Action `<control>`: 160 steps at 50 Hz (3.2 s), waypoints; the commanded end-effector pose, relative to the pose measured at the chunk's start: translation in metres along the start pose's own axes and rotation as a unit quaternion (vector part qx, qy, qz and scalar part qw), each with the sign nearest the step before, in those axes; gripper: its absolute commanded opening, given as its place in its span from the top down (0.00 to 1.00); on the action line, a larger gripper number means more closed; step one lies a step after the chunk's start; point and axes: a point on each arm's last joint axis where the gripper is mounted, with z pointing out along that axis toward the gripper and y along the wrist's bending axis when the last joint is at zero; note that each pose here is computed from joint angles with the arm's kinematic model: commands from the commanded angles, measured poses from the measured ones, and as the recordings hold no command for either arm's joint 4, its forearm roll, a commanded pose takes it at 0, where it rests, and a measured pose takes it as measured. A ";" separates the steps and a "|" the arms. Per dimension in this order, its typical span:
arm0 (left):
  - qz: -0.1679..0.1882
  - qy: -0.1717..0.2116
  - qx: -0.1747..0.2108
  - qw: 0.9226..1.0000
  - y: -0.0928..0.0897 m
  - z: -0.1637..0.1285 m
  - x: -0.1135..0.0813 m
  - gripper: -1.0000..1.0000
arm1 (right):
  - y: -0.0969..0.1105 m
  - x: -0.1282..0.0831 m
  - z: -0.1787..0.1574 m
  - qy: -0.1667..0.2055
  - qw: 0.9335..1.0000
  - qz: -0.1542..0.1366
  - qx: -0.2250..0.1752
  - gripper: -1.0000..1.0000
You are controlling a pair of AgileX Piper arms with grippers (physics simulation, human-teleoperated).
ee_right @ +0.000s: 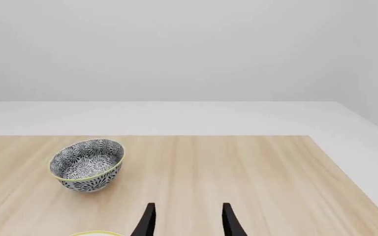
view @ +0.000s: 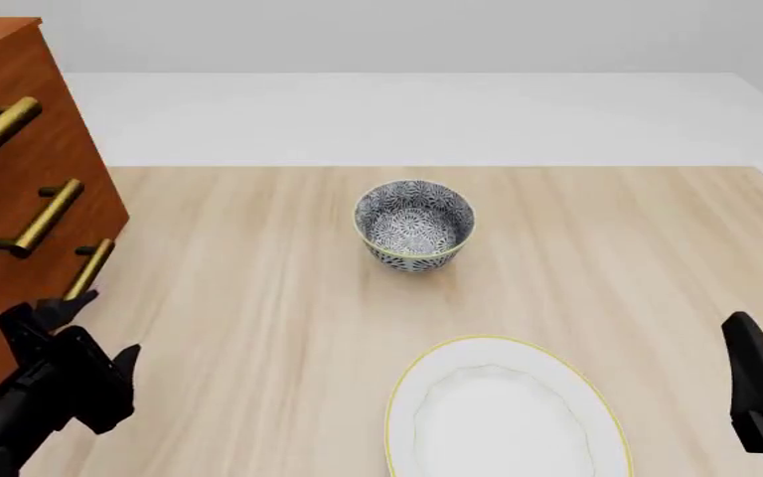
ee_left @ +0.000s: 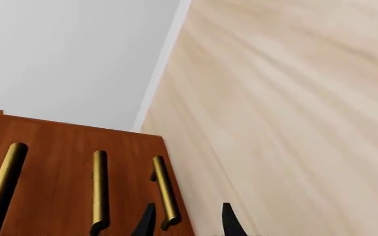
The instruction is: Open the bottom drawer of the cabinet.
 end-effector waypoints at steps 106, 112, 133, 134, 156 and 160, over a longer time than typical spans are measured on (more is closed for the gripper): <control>0.022 0.073 -0.030 0.997 0.010 0.031 0.031 0.00 | 0.000 0.000 0.000 0.000 1.000 0.000 0.000 0.00; 0.021 0.075 -0.029 0.997 0.010 0.032 0.032 0.00 | 0.000 0.000 0.000 0.000 1.000 0.000 0.000 0.00; 0.028 0.078 -0.024 0.996 0.010 0.044 0.034 0.00 | 0.000 0.000 0.000 0.000 1.000 0.000 0.000 0.00; 0.029 0.078 -0.024 0.996 0.010 0.044 0.035 0.00 | 0.000 0.000 0.000 0.000 1.000 0.000 0.000 0.00; 0.027 0.091 -0.023 0.995 0.007 0.055 0.044 0.00 | 0.000 0.000 0.000 0.000 1.000 0.000 0.000 0.00; 0.024 0.094 -0.021 0.995 0.007 0.057 0.045 0.00 | 0.000 0.000 0.000 0.000 1.000 0.000 0.000 0.00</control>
